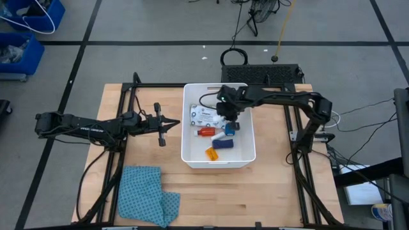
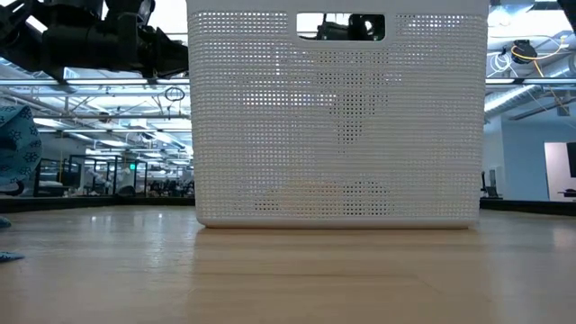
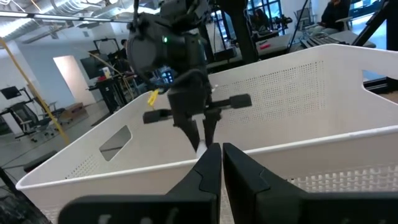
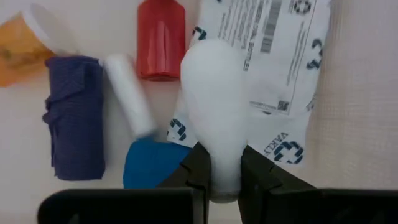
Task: Pick & place medical supplies in basket/bin
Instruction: Put the white rolled gauze into the white bin
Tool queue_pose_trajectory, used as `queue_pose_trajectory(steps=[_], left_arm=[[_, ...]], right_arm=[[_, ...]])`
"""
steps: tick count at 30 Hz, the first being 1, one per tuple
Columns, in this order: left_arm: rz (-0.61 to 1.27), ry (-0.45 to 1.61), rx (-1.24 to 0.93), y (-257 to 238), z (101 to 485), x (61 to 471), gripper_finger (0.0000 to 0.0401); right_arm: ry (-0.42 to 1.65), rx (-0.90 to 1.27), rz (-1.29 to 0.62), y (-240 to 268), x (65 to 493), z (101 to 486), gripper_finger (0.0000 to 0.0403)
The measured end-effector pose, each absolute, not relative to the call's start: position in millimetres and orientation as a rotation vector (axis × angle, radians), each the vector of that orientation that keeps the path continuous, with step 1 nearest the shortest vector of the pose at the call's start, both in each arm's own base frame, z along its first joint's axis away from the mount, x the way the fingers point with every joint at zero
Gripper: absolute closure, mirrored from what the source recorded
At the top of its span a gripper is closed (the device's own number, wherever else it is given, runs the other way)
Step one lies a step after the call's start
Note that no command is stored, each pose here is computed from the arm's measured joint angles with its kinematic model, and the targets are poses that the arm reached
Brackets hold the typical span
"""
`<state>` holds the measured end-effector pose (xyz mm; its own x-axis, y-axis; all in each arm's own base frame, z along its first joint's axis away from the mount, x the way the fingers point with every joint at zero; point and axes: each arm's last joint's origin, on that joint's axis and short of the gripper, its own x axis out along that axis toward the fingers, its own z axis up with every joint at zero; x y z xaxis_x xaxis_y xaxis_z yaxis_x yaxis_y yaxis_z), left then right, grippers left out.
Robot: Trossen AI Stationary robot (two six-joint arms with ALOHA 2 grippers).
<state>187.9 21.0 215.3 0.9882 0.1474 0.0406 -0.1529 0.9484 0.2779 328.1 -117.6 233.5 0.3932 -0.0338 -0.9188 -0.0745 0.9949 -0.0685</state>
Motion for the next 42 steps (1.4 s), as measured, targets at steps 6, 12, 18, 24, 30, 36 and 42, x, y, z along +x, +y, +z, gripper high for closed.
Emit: queue_pose_trajectory(steps=[6,12,18,24,30,36,42], left_arm=[[0.153,-0.02,0.285,21,215,188,0.038],[0.153,-0.02,0.285,21,215,188,0.038],[0.136,-0.023,0.285,21,215,188,0.038],[0.136,-0.023,0.285,21,215,188,0.038],[0.137,-0.023,0.285,21,215,188,0.038],[0.136,-0.023,0.285,21,215,188,0.038],[0.136,-0.023,0.283,21,215,188,0.038]], right_arm=[[1.239,-0.054,0.028,-118,329,219,0.0367],[1.319,-0.038,0.057,-118,328,207,0.0368],[1.349,-0.026,0.065,-118,327,204,0.0367],[1.365,-0.021,0.07,-117,325,203,0.0365],[1.377,-0.016,0.074,-117,324,203,0.0363],[1.384,0.001,0.067,-116,323,203,0.0364],[1.391,0.005,0.067,-116,323,203,0.0363]])
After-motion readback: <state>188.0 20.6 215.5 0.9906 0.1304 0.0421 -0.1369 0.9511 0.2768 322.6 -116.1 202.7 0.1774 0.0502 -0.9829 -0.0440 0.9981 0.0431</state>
